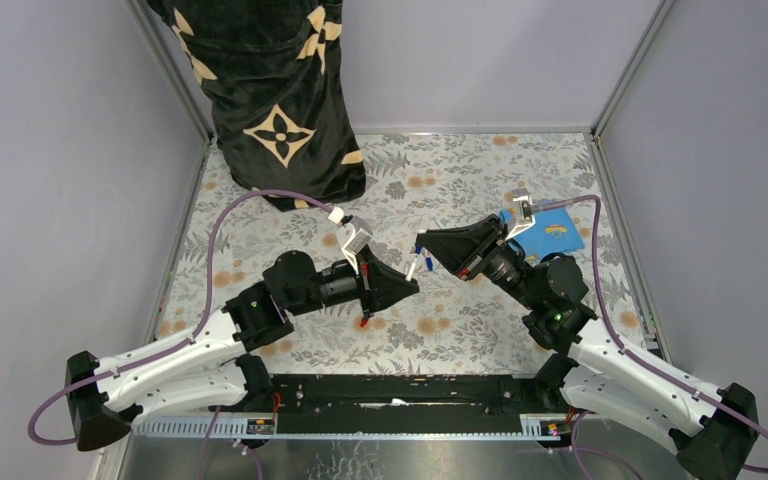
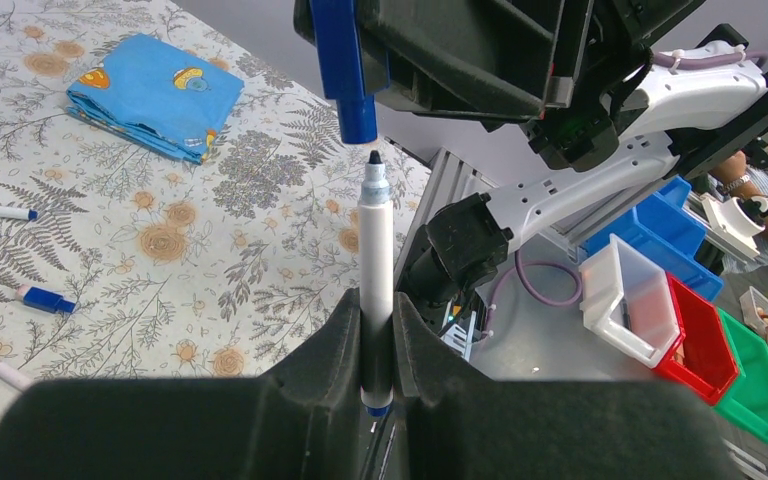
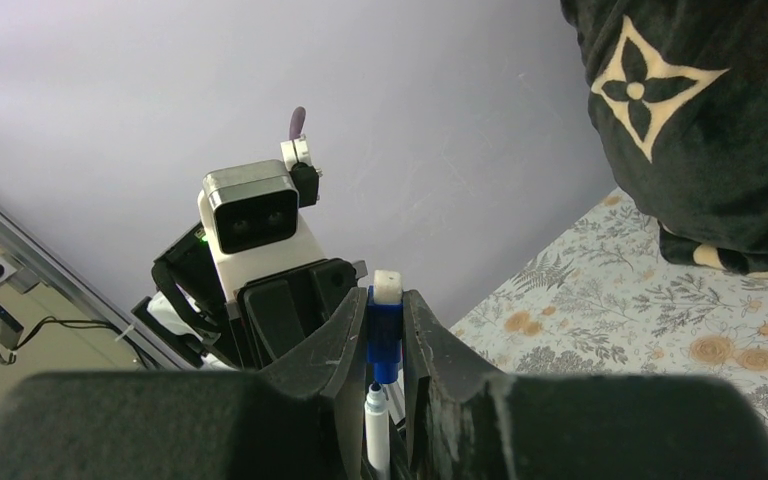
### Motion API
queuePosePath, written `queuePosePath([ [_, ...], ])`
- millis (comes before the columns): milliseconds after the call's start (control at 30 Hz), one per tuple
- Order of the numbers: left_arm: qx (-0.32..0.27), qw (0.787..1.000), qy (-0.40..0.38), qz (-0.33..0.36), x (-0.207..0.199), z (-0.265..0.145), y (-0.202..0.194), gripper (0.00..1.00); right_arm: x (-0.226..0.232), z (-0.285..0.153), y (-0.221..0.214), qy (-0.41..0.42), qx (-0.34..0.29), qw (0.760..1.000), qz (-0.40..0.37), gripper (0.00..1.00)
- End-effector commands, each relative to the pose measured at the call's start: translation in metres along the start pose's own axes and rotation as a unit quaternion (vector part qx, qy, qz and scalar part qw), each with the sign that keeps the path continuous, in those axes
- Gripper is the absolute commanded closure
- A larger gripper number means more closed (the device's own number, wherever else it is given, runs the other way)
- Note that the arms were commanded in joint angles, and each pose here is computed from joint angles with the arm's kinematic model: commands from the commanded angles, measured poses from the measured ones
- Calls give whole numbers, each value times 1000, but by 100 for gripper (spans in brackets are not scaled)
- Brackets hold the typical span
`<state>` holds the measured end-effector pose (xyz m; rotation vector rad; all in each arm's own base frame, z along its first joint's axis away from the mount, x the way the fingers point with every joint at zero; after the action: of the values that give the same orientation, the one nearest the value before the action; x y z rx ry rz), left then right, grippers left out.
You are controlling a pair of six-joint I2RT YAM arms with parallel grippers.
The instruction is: Insert the pens into the pen caps
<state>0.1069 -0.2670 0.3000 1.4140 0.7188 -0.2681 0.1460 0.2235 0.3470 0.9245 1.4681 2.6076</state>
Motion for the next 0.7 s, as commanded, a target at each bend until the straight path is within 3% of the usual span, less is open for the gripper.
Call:
queuePosePath([
  [0, -39, 998, -33, 21, -15, 0, 18, 100, 17, 5, 17, 37, -19, 999, -4, 100],
  [367, -38, 999, -28, 20, -12, 1, 16, 100, 17, 6, 16, 41, -17, 999, -1, 100],
  [667, -35, 999, -26, 19, -12, 0, 15, 100, 21, 2, 32, 31, -60, 998, 12, 100],
])
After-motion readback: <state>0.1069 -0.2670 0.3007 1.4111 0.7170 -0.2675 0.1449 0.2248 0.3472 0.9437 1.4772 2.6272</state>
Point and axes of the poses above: each gripper's point midway between its finger pads, its own z axis out along the fingers, its own x axis along the line the jaws close on, y = z × x, the point moved 6 cm from there along -z, back along the fingers, and after that the axes turned 9 degrees about -z, right-handed, at the moved point
